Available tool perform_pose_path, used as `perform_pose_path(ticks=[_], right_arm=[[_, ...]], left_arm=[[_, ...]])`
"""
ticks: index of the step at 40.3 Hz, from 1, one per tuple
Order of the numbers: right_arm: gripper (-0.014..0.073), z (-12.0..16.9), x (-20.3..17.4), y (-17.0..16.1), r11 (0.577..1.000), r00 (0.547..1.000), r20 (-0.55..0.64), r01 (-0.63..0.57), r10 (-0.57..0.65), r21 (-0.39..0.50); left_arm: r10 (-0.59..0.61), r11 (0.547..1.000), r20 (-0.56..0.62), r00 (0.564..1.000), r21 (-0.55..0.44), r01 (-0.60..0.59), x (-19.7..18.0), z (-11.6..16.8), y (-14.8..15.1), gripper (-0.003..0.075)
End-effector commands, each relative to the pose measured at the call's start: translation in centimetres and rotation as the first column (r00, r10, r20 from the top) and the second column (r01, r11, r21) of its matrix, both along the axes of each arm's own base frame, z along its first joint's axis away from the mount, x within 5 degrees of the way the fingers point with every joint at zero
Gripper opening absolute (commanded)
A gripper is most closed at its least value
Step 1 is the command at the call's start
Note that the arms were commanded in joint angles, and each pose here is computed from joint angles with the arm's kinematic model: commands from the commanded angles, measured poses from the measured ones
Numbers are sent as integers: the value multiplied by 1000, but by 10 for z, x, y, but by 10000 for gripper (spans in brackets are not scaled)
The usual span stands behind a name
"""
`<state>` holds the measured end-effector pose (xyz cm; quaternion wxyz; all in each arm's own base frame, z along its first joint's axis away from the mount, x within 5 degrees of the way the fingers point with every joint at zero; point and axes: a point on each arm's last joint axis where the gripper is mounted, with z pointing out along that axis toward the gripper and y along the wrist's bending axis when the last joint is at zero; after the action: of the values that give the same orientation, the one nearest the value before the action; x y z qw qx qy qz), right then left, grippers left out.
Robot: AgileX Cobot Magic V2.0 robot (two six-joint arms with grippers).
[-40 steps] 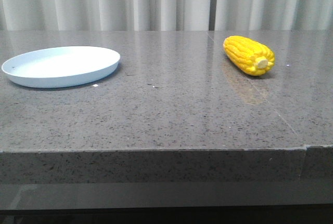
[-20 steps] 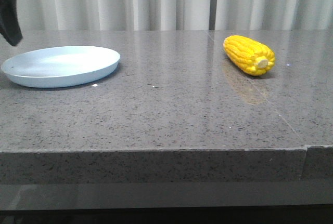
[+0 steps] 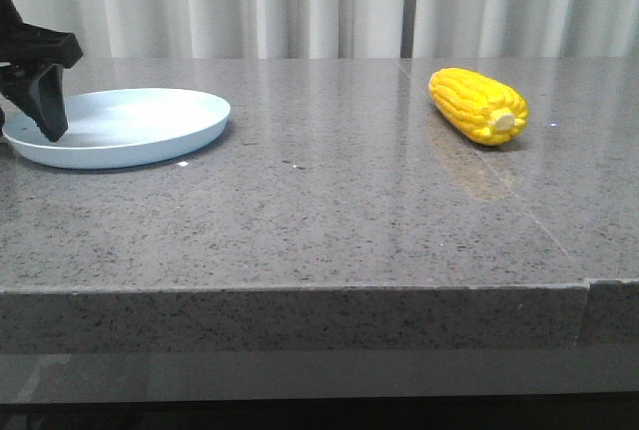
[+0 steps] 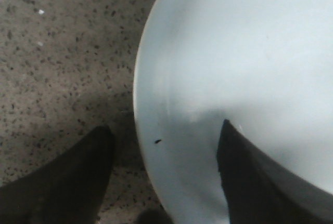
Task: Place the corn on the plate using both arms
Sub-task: 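Lower the left gripper onto the rim of the pale blue plate, then push the pale blue plate with the left gripper toward the corn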
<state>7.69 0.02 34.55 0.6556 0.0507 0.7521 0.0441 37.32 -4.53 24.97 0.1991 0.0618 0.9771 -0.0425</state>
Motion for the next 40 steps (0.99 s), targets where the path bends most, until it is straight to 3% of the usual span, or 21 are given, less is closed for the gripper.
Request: perform_pose_path(ticks=[1,11,17,24,30,40], right_arm=[[570,17,1,-1,1000,995,97,9,-8,-10],[570,17,1,-1,1000,995,97,9,-8,-10],[570,17,1,-1,1000,995,97,9,-8,-10],[570,17,1,-1,1000,995,97,9,-8,-10],[570,17,1,-1,1000,995,97,9,-8,-10],[570,17,1,-1,1000,995,97,9,-8,-10]], left_arm=[[4,1000,112,994,-28,-1,2,27,-3,310],[12,999,118,993,-48,-6,2,28,-5,-13],[30,995,148,989,-99,-16,5,38,-8,-20],[70,964,192,979,-266,-17,9,71,-20,-20],[27,924,235,972,-377,66,8,101,-41,-20],[-61,895,217,974,-420,149,13,93,-87,-20]])
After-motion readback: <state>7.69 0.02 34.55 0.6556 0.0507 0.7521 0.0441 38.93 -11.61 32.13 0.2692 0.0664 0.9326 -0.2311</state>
